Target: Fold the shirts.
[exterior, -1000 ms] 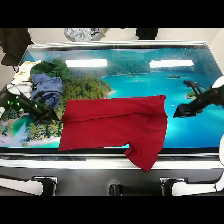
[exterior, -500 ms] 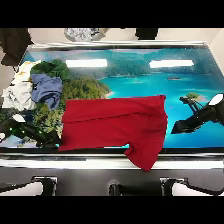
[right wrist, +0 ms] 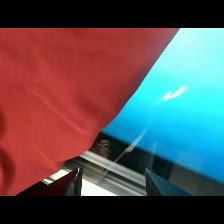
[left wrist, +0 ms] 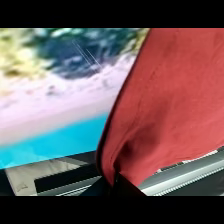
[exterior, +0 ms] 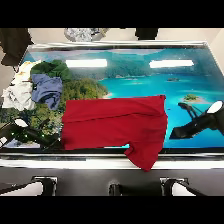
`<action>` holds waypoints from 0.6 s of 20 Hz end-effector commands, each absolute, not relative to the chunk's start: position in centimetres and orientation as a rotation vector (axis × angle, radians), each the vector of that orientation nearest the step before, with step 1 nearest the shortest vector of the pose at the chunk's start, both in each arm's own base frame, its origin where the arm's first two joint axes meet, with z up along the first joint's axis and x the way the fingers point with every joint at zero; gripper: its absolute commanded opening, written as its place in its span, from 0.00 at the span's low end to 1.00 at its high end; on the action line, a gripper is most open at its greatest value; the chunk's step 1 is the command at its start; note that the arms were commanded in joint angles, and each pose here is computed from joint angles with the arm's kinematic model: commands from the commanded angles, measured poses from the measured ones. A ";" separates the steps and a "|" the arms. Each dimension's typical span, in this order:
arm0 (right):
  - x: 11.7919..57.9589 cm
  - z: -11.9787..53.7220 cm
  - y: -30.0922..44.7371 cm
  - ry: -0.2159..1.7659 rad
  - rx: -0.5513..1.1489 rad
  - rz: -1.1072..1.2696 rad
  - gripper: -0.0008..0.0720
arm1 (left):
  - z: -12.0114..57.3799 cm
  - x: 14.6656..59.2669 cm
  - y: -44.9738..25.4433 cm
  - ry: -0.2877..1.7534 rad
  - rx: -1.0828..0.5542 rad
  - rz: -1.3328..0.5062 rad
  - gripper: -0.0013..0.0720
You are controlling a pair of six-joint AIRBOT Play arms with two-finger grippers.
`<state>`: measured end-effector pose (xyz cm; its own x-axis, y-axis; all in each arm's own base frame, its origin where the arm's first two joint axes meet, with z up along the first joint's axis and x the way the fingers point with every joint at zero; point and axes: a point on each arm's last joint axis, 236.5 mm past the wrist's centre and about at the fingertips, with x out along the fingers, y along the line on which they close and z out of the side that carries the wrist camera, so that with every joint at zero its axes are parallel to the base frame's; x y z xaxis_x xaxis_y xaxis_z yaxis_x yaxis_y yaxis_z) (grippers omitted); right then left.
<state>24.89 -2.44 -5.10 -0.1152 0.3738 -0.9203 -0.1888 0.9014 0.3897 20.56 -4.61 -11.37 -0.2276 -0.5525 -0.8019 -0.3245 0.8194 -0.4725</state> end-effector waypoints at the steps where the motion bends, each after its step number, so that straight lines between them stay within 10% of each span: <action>1: 22.4 -6.7 0.9 1.571 0.221 0.550 0.75 | -12.3 21.5 -3.9 1.787 -0.637 -0.208 0.06; 8: 19.3 -10.0 5.5 1.559 0.418 0.605 0.73 | -11.5 21.8 -3.8 1.757 -0.618 -0.217 0.06; 12: 19.0 -11.8 5.0 1.554 0.402 0.547 0.42 | -11.4 21.7 -3.9 1.761 -0.619 -0.220 0.06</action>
